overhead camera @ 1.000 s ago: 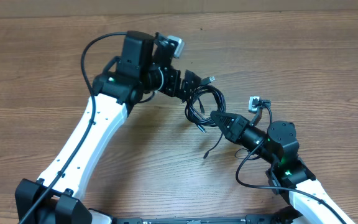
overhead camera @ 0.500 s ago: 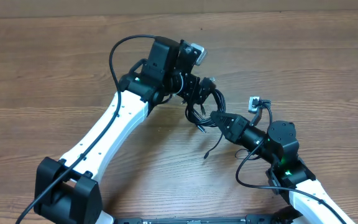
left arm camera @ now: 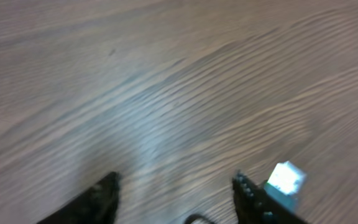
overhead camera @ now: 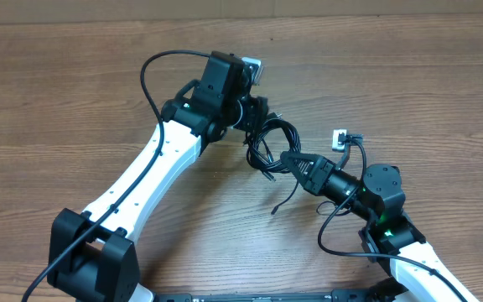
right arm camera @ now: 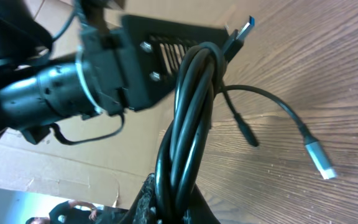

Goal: Untangle cables

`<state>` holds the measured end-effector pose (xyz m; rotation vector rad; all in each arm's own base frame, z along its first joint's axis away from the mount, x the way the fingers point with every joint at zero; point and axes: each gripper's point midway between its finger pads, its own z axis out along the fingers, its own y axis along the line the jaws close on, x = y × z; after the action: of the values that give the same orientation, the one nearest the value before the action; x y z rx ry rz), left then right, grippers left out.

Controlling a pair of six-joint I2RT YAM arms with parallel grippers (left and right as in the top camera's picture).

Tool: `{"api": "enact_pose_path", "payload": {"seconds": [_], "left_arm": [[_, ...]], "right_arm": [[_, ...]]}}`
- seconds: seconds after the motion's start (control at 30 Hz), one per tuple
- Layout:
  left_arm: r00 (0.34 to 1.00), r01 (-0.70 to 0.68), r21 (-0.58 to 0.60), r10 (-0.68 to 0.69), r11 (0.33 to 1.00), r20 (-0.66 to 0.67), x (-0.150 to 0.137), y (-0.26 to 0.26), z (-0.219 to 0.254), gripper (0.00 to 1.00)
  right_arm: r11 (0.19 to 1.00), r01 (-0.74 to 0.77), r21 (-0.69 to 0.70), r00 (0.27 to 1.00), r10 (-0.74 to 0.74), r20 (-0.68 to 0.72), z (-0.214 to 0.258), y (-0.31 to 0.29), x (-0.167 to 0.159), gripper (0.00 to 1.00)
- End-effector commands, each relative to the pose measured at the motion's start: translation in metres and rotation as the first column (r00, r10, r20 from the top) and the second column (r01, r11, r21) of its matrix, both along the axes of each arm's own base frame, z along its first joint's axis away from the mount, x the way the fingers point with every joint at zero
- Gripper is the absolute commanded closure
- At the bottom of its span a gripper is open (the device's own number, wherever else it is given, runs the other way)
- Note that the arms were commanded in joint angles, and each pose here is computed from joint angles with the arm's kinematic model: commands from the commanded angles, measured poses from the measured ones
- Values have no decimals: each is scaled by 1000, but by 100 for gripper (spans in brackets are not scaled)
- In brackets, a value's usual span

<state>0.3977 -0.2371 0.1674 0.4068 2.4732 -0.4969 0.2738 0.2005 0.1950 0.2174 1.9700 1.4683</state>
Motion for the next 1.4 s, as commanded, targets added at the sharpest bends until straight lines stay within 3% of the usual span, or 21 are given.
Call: {"api": "enact_pose_path", "payload": {"seconds": [0.0,0.37,0.53,0.7,0.9,1.13,1.37], "left_arm": [[999,-48,69,49,996,-8,4,12,-7,51],[985,-68,108,84,992,-149,-22,22,-26,54],[978,-43,96,62,994,-198,-33,20,-29,62],[961,36,-31,-43,999,-273,-50,-3,-24,83],[941,129,-70,-145,989,-307,-67,-10,-24,95],[887,250,-121,-277,961,-369,-96,-14,-24,96],[817,411,-266,-482,872,-316,-117,-33,-8,94]], "right_arm": [[1000,-2,4,999,2,47,9,0,1,96],[999,34,19,994,-36,102,21,-3,7,96],[998,69,16,992,-70,103,21,-7,12,96],[993,116,12,988,-116,105,20,-13,18,96],[988,156,7,982,-156,110,20,-18,23,96],[980,197,4,974,-196,112,20,-23,28,96],[978,208,2,972,-207,112,20,-24,29,96]]}}
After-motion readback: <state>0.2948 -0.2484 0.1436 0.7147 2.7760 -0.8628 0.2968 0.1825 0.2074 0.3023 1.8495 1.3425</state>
